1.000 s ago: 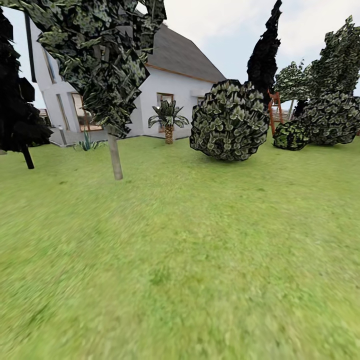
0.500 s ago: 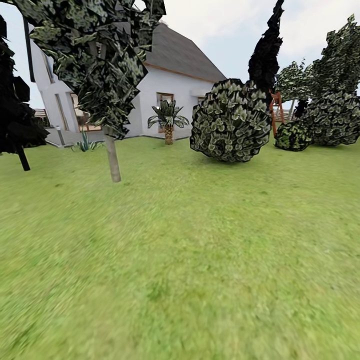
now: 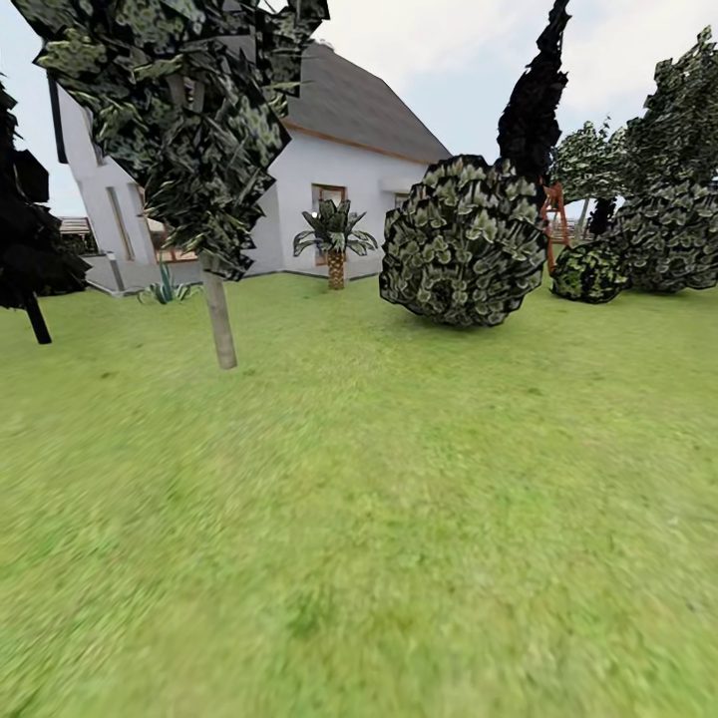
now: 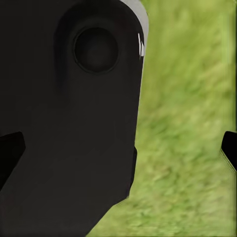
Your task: Take the three Easter eggs out of the wicker basket on the lawn in the garden, then place them on the lawn next to a single tree (choose any tree) so that all three eggs are next to the same tree and none are left in the basket.
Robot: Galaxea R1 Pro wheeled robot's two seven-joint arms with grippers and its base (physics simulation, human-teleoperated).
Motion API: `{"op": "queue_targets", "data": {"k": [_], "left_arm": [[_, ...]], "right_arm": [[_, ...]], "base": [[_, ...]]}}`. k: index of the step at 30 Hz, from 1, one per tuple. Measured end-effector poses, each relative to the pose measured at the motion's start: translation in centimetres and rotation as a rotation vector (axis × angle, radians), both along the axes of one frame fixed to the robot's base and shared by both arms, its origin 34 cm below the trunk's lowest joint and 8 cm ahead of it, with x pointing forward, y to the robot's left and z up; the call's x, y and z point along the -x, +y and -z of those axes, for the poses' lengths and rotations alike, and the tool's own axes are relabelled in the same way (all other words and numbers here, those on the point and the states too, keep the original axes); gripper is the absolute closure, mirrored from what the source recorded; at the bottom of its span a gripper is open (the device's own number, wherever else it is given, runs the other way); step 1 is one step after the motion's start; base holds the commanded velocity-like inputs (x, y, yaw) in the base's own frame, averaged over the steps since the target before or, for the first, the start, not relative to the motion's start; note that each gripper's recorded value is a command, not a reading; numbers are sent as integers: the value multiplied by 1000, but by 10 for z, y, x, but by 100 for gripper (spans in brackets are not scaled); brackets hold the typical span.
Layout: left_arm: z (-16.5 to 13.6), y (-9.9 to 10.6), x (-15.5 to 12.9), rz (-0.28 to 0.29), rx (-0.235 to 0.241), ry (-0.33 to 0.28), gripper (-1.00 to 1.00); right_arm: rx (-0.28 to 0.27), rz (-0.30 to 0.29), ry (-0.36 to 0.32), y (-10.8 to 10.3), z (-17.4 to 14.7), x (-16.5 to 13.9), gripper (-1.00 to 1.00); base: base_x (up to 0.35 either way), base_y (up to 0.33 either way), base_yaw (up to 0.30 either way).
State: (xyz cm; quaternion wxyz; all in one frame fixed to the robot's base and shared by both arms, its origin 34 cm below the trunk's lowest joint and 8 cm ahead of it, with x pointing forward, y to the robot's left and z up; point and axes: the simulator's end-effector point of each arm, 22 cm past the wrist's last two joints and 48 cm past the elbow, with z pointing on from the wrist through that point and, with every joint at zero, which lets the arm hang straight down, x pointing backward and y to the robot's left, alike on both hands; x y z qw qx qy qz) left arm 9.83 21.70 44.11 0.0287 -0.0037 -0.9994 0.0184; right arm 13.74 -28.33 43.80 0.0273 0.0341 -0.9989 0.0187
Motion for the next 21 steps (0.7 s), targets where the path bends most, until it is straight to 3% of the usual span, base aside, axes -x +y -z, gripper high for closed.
{"op": "queue_targets", "data": {"k": [21], "left_arm": [[0,1,0,-3,-2,1,-100]], "right_arm": [[-5,-2,0,4,0,0,-100]], "base": [[334,0,0]]}}
